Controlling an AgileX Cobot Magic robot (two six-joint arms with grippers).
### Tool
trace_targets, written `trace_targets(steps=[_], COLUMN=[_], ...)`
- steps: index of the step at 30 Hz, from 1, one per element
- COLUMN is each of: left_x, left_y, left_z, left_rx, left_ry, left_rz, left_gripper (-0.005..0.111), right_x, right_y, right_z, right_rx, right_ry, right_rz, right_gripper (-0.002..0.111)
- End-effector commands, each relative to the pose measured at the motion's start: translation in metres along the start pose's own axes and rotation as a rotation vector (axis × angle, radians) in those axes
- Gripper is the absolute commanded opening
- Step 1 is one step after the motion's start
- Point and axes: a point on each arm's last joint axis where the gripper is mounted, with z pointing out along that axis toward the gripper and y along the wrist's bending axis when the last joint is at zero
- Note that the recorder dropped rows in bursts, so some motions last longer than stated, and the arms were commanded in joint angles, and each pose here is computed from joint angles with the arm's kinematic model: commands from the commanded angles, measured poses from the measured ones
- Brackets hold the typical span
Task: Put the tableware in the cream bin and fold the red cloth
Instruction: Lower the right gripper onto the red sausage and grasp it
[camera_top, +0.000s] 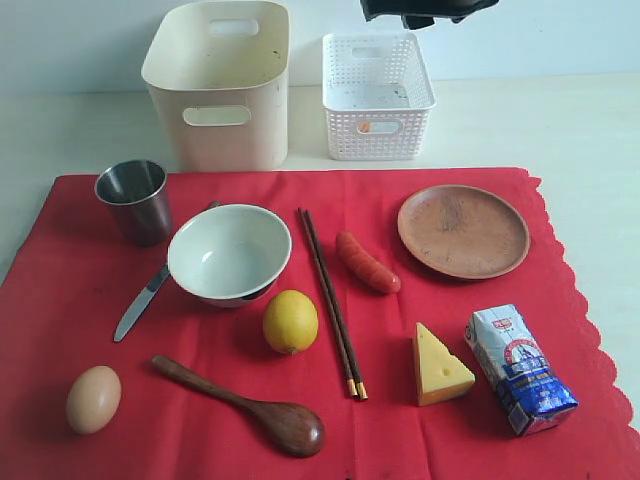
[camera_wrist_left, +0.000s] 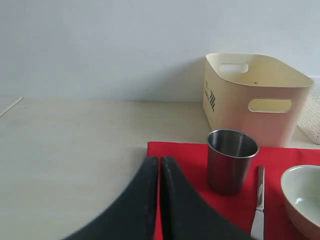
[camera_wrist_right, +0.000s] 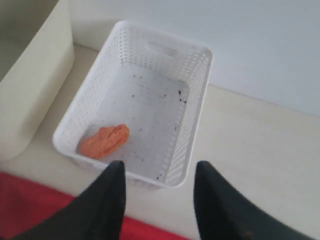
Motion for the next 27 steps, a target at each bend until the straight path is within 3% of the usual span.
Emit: trace_targets(steps=[1, 6, 15, 27], left_x=[0.000, 0.000, 0.000, 0.000], left_y=[0.000, 0.000, 0.000, 0.000], left_z=[-0.001, -0.001, -0.001, -0.001], left_rx=[-0.001, -0.001, -0.001, -0.001], left_ry=[-0.007, -0.007, -0.007, -0.007], left_rz=[-0.006, -0.006, -0.006, -0.006], left_gripper=[0.004, 0.004, 0.004, 0.004], right_x=[0.007, 0.019, 0.065, 0.138], right_y=[0.017, 0.038, 0.076, 0.084], right_z=[-0.016, -0.022, -0.033, -0.018], right_rx=[-0.088, -0.125, -0.187, -0.264], right_ry=[0.115, 0.218, 0.311, 0.343], right_rz=[-0.085, -0.114, -0.228, -0.178], right_gripper=[0.018, 0.000, 0.000, 0.000])
